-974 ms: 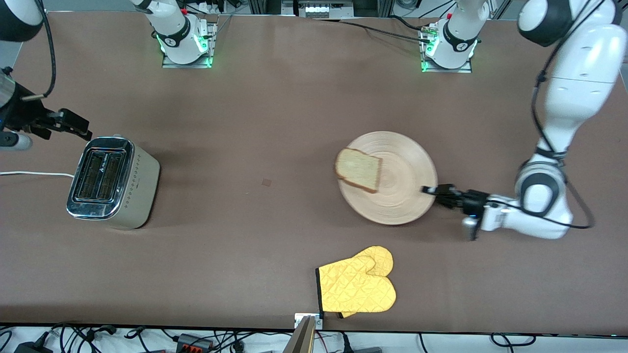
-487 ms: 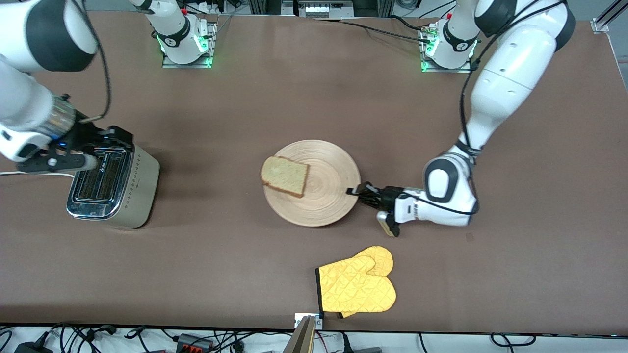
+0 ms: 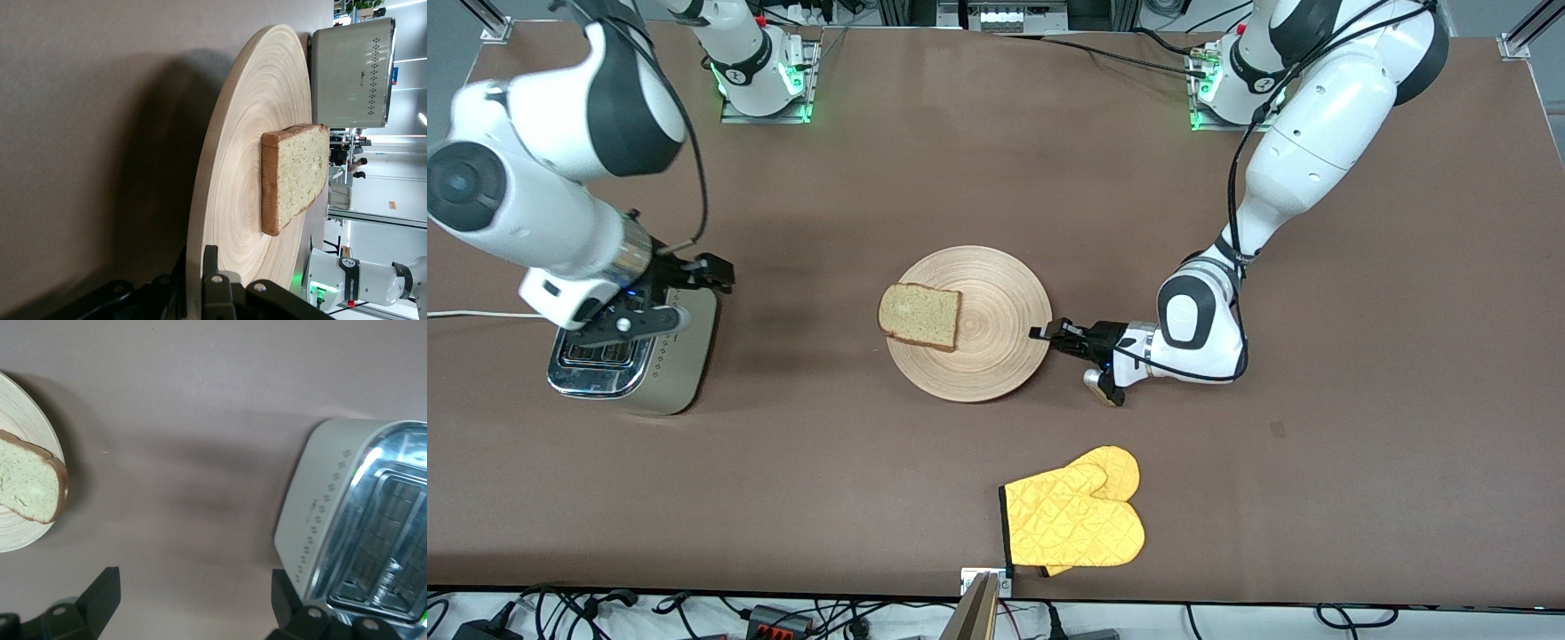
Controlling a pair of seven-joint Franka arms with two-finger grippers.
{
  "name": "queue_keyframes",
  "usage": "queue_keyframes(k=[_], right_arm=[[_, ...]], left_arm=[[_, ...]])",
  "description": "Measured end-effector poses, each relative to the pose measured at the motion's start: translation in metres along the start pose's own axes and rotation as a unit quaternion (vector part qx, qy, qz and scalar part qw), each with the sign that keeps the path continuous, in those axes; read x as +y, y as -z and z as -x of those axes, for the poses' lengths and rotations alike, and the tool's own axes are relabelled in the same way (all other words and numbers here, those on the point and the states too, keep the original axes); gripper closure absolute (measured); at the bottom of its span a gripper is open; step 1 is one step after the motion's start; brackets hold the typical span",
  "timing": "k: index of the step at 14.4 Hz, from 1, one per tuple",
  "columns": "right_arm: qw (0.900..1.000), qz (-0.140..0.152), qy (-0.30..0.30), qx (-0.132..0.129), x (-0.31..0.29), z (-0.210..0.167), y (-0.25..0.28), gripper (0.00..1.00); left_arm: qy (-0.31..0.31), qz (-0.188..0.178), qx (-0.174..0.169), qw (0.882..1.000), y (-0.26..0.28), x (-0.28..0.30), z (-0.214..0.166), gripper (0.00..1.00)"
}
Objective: Move plate and put bread in toaster
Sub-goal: 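Release the plate with the left gripper while the right gripper reaches the bread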
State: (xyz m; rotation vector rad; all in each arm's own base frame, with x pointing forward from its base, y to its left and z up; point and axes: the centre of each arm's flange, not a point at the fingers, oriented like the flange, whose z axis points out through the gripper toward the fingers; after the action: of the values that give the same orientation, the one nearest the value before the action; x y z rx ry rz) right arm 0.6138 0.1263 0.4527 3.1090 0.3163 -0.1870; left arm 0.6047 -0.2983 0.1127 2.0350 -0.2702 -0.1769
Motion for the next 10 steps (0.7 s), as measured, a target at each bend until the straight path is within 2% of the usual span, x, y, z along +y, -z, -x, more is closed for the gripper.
queue_keyframes(k=[2,3,5,6,8,10], right_arm=[[1.000,0.001,0.009,-0.005,-0.011,-0.006,-0.014,0.00],[1.000,0.001,0.014,-0.007,-0.019,-0.010,-0.022,0.00],[1.000,0.001,0.011,-0.014,-0.032,-0.015,-0.038,0.00],[1.000,-0.003,0.011,-0.019,-0.039,-0.017,-0.047,0.00],[0.999,-0.025,0.007,-0.031,-0.049,-0.022,-0.064,0.00],[0.998,-0.058,-0.005,-0.033,-0.055,-0.027,-0.081,0.00]], left_arm=[[0.009,0.000,-0.004,1.000,-0.003,-0.008,0.006,0.91],[0.012,0.003,-0.004,1.000,-0.002,-0.009,0.006,0.86],[0.013,0.004,0.001,1.000,0.005,-0.011,0.005,0.72],[0.014,0.005,0.004,1.000,0.010,-0.011,0.004,0.59],[0.011,0.012,0.008,1.000,0.027,-0.007,-0.001,0.41],[-0.011,0.008,-0.008,1.000,0.060,0.004,-0.005,0.21]])
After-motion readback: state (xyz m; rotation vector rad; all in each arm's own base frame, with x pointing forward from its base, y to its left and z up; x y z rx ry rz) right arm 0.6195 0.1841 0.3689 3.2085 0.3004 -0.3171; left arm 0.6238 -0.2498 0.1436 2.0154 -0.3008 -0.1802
